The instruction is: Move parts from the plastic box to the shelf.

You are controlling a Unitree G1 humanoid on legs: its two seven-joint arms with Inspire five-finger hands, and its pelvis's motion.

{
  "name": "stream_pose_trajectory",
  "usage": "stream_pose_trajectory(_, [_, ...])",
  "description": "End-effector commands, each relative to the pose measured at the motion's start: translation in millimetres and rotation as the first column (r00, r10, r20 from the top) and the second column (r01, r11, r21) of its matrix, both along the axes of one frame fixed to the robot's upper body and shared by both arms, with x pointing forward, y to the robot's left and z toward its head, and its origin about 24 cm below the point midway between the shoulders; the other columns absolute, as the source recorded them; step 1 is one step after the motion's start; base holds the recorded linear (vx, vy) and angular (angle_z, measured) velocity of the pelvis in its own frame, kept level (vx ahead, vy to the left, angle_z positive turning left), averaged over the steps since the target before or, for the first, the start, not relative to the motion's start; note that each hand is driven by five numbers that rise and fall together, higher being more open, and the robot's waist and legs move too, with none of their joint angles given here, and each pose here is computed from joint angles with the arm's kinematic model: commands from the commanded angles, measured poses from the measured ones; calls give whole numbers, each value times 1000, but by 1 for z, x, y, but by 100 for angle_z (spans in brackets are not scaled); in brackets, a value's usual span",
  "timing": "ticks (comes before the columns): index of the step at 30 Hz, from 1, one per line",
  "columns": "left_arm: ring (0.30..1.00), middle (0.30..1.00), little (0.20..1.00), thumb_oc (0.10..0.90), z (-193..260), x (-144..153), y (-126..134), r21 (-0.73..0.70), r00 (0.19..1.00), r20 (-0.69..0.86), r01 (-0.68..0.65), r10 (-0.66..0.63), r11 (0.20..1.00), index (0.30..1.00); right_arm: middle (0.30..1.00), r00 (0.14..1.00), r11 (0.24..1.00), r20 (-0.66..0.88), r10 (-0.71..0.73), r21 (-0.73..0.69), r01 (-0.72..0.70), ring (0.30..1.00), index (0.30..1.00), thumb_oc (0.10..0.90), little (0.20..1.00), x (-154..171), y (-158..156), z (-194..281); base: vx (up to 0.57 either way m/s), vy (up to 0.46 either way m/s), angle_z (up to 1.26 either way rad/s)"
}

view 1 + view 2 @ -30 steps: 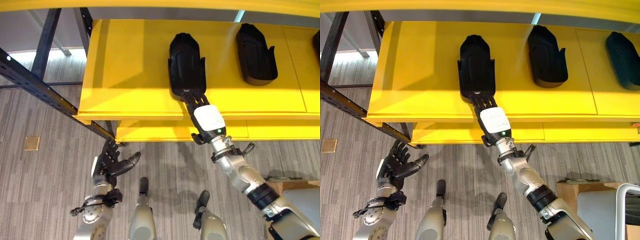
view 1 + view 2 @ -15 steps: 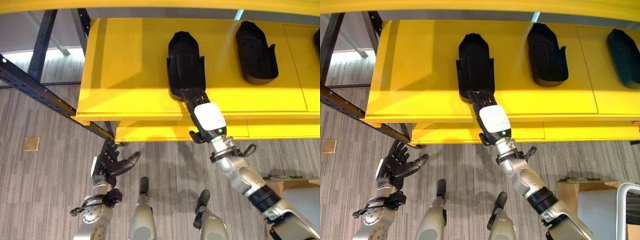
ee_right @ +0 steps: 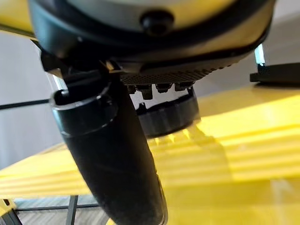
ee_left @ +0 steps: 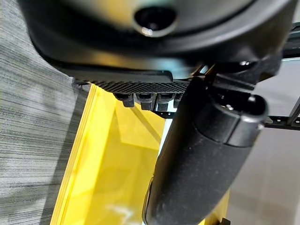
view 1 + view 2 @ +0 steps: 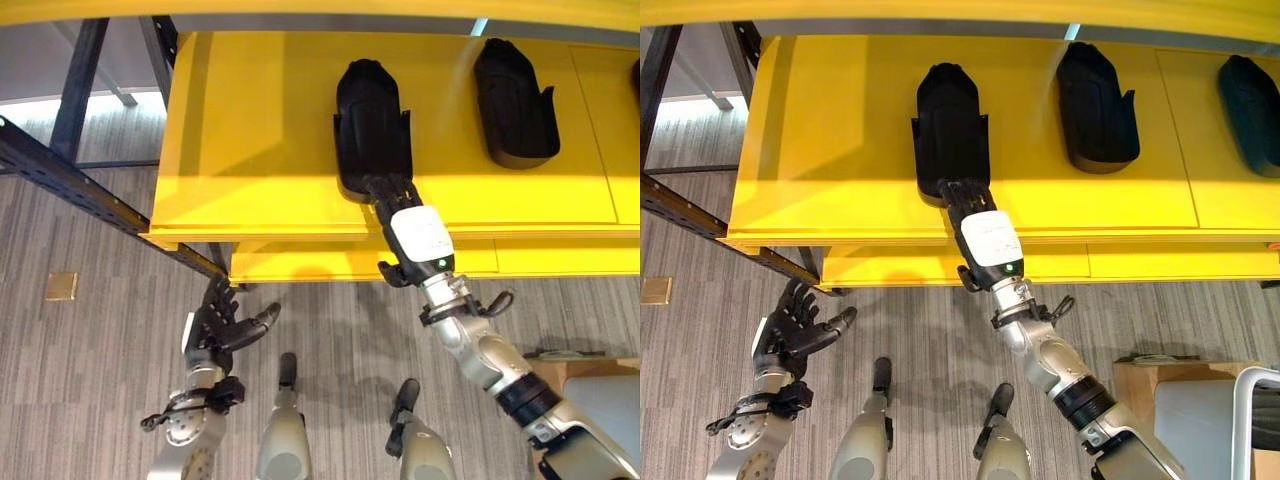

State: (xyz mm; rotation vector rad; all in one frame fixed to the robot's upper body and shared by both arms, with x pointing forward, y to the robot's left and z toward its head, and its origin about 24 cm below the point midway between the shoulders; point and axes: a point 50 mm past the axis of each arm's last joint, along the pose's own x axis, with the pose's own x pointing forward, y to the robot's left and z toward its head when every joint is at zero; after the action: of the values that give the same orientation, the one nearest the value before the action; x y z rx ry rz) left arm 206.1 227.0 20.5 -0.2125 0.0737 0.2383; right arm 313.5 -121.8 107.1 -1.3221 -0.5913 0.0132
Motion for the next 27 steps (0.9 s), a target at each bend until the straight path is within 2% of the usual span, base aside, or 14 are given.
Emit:
stream_pose_trajectory(1, [1000, 1000, 1000, 900, 41, 4, 9, 79, 974, 226, -44, 25, 996, 1000, 1000, 965, 990, 256, 62, 105, -91, 1000, 1000, 900, 1000, -6, 12, 53, 0, 0, 0])
stream_pose_trajectory(6, [1000, 1000, 1000, 900, 42, 2, 11, 95, 973, 227, -69, 46, 993, 1000, 1000, 943, 989, 322, 82, 90, -117, 1000, 1000, 900, 1000, -25, 5, 62, 0, 0, 0])
stream_pose_trajectory(13, [1000, 1000, 1000, 900, 42, -1, 12, 100, 973, 224, -84, 60, 991, 1000, 1000, 938, 983, 327, 114, 98, -154, 1000, 1000, 900, 1000, -37, 5, 62, 0, 0, 0])
stream_pose_trajectory(27, [1000, 1000, 1000, 900, 41, -4, 14, 98, 973, 221, -94, 70, 991, 1000, 1000, 967, 980, 224, 118, 133, -150, 1000, 1000, 900, 1000, -30, 9, 44, 0, 0, 0])
